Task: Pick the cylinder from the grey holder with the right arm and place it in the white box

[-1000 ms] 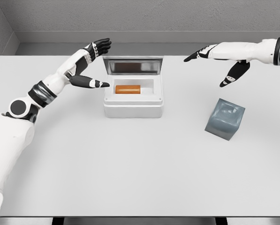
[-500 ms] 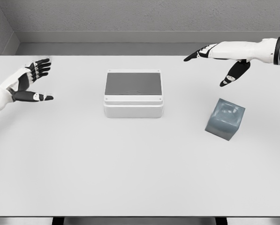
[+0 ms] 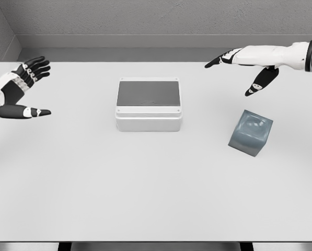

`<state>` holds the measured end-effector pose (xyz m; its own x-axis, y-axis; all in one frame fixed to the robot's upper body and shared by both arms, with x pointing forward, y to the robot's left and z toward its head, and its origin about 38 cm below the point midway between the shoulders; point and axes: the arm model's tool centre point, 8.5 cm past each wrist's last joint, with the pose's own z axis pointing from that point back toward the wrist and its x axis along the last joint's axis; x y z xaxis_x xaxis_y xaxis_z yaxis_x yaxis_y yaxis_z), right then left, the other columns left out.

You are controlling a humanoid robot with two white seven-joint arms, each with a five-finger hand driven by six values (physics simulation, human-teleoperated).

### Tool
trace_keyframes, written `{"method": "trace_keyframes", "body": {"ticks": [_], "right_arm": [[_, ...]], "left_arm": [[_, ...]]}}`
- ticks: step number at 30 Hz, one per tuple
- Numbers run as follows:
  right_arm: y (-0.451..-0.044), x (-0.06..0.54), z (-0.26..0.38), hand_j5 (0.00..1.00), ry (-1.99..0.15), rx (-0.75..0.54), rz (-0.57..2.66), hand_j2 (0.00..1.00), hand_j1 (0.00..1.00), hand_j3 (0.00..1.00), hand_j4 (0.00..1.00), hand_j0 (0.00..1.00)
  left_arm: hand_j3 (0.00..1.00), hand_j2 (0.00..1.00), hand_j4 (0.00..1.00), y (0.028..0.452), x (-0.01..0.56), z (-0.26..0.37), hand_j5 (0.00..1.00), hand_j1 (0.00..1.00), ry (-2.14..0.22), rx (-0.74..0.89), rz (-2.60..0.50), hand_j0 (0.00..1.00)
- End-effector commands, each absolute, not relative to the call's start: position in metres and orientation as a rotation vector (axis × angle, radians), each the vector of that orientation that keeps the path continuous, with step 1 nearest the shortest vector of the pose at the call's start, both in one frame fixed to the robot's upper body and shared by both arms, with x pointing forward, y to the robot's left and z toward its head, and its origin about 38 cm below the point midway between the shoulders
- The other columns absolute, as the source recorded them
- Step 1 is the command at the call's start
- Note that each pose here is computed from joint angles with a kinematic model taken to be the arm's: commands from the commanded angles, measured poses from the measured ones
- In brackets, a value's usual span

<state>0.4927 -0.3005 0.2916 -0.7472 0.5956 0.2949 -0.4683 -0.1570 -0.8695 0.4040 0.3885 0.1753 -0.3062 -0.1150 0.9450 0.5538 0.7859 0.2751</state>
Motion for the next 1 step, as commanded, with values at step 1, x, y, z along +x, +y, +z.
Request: {"method": "trace_keyframes", "body": {"ticks": [1], "right_arm": [[-0.3005, 0.4929, 0.2924, 1.0, -1.419, -0.149, 1.956, 1.0, 1.0, 1.0, 1.0, 1.0]], "left_arm": [[1.0, 1.0, 1.0, 0.3657, 0.4038, 0.1636, 1.0, 1.0, -1.76, -0.384, -0.708, 1.0]]}}
